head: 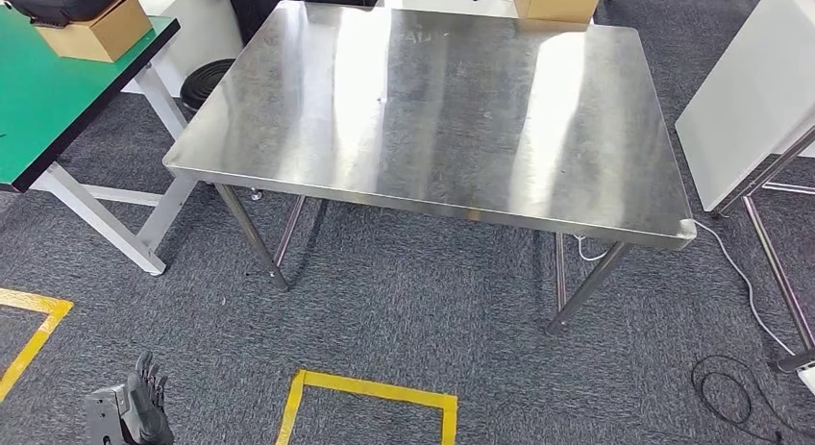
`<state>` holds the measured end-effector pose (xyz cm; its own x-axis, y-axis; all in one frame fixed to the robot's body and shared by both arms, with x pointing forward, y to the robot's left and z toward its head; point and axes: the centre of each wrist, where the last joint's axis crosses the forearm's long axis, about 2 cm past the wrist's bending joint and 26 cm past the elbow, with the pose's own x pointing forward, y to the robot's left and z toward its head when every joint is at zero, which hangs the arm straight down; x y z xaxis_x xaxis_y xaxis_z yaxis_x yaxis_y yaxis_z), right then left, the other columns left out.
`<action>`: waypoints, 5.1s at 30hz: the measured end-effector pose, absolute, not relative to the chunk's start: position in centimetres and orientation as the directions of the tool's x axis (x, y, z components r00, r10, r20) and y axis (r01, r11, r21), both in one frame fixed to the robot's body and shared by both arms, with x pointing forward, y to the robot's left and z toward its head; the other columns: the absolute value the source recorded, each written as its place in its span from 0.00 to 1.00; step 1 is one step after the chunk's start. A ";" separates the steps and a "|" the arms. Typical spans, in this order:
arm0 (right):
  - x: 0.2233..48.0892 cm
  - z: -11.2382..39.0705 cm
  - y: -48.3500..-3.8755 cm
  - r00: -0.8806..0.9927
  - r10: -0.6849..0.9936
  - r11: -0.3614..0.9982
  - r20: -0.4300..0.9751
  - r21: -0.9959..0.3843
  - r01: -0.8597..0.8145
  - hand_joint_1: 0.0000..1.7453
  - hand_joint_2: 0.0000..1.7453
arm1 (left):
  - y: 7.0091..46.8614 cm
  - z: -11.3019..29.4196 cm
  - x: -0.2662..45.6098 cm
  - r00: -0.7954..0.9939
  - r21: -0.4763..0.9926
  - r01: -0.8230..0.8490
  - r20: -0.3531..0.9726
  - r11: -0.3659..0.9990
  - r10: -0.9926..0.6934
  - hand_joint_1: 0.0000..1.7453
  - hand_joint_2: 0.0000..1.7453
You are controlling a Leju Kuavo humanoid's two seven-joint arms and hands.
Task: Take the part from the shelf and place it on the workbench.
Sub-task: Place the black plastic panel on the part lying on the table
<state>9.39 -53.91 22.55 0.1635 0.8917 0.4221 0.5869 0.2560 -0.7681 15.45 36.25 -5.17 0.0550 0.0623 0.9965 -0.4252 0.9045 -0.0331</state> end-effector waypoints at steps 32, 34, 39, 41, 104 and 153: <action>31.1 25.7 -44.8 -0.018 0.993 0.111 0.116 -0.884 0.455 1.00 1.00 | 35.7 -5.1 17.2 0.057 -0.041 -0.440 0.996 0.897 0.073 0.00 0.00; 31.4 25.2 -44.3 -0.020 0.993 0.114 0.116 -0.891 0.439 1.00 1.00 | 35.9 -5.1 17.3 0.060 -0.037 -0.439 0.996 0.898 0.071 0.00 0.00; 32.4 24.5 -43.4 -0.022 0.993 0.118 0.119 -0.902 0.416 1.00 1.00 | 36.1 -5.1 17.8 0.065 -0.034 -0.442 0.995 0.897 0.070 0.00 0.00; 32.7 24.1 -43.1 -0.024 0.992 0.121 0.121 -0.906 0.406 1.00 1.00 | 36.0 -5.2 17.9 0.069 -0.036 -0.442 0.995 0.896 0.075 0.00 0.00; 38.9 19.9 -34.5 0.000 0.993 0.119 0.122 -0.967 0.226 1.00 1.00 | 39.7 -6.0 15.4 0.110 -0.025 -0.552 0.989 0.833 0.103 0.00 0.00; 45.1 17.7 -26.9 -0.137 0.864 -0.491 -0.484 -0.871 -0.026 1.00 1.00 | 37.8 -4.6 20.6 0.050 -0.086 -0.510 0.990 0.856 0.129 0.00 0.00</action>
<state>45.07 -26.85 17.72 -0.1366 0.8645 -0.4838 -0.0261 -0.4913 -0.8706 20.61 37.81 -4.60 0.0499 0.1290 0.9904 -0.5102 0.8558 -0.0857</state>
